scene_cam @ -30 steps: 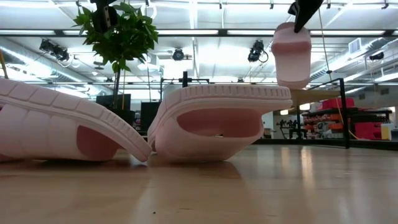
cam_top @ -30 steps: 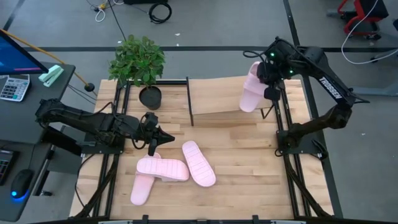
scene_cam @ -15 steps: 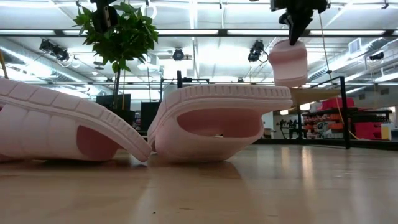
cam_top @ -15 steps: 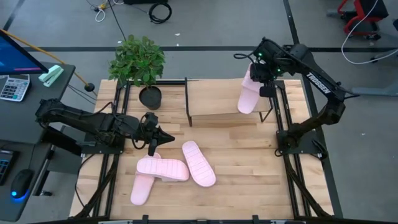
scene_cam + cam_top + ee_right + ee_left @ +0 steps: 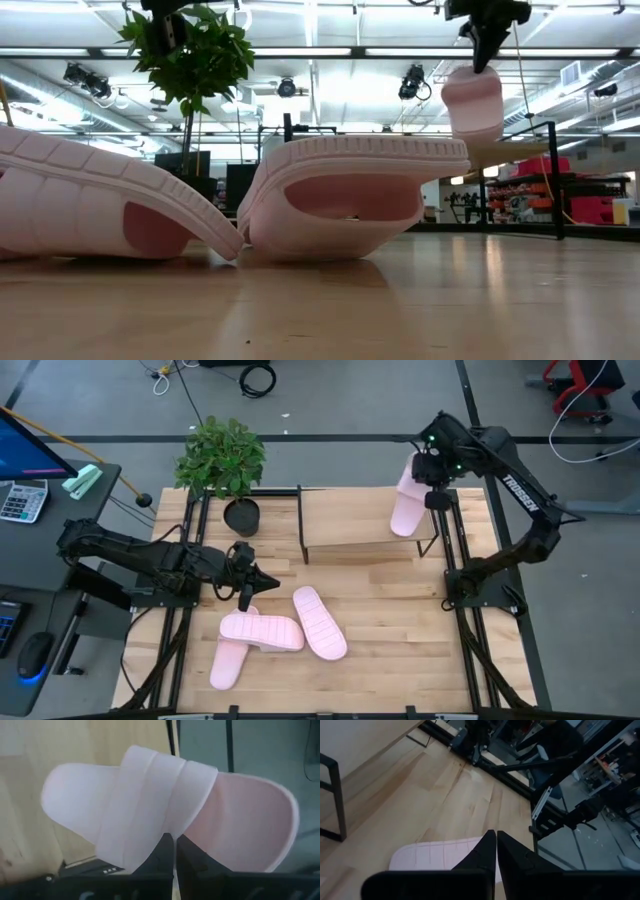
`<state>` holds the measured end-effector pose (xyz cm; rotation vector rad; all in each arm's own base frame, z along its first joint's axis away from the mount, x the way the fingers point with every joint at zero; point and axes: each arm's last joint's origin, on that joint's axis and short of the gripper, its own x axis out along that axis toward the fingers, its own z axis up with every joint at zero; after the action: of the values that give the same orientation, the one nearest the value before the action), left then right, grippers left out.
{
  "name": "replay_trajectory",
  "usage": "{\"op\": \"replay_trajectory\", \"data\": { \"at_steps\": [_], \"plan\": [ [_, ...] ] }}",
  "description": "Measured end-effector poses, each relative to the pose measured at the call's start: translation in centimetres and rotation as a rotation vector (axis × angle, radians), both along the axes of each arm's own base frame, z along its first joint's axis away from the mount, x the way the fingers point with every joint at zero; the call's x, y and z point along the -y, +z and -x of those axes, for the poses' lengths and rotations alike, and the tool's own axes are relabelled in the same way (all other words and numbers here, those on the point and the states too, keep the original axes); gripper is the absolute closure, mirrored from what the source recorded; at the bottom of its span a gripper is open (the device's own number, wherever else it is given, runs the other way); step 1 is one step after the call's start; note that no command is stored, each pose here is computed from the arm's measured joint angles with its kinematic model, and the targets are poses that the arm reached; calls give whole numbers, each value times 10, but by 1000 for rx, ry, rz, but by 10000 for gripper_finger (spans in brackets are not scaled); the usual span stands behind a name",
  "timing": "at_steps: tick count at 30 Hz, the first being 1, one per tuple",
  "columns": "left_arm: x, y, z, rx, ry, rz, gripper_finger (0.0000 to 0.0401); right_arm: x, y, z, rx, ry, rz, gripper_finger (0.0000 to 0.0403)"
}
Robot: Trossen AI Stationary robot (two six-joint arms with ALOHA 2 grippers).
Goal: Pick and place slides into the shelf
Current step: Put the right pink slide on the shelf
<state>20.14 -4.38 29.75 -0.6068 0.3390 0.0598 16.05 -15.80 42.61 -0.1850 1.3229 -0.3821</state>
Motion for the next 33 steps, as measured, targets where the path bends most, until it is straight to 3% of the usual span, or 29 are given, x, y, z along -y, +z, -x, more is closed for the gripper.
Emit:
{"op": "replay_trajectory", "data": {
  "at_steps": [11, 18, 21, 27, 33],
  "plan": [
    [0, 0, 0, -3, 3, 10, 377, -12, 10, 14, 244, 25, -194, 400],
    [0, 0, 0, -3, 3, 10, 387, -17, 16, 14, 300, 12, -237, 400],
    [0, 0, 0, -3, 3, 9, 385, -21, 30, 13, 355, 37, -237, 400],
    [0, 0, 0, -3, 1, 1, 377, -41, 84, 14, 617, 129, -212, 400],
    [0, 0, 0, -3, 0, -1, 383, -65, 116, 15, 906, 282, -419, 400]
  ]
}}
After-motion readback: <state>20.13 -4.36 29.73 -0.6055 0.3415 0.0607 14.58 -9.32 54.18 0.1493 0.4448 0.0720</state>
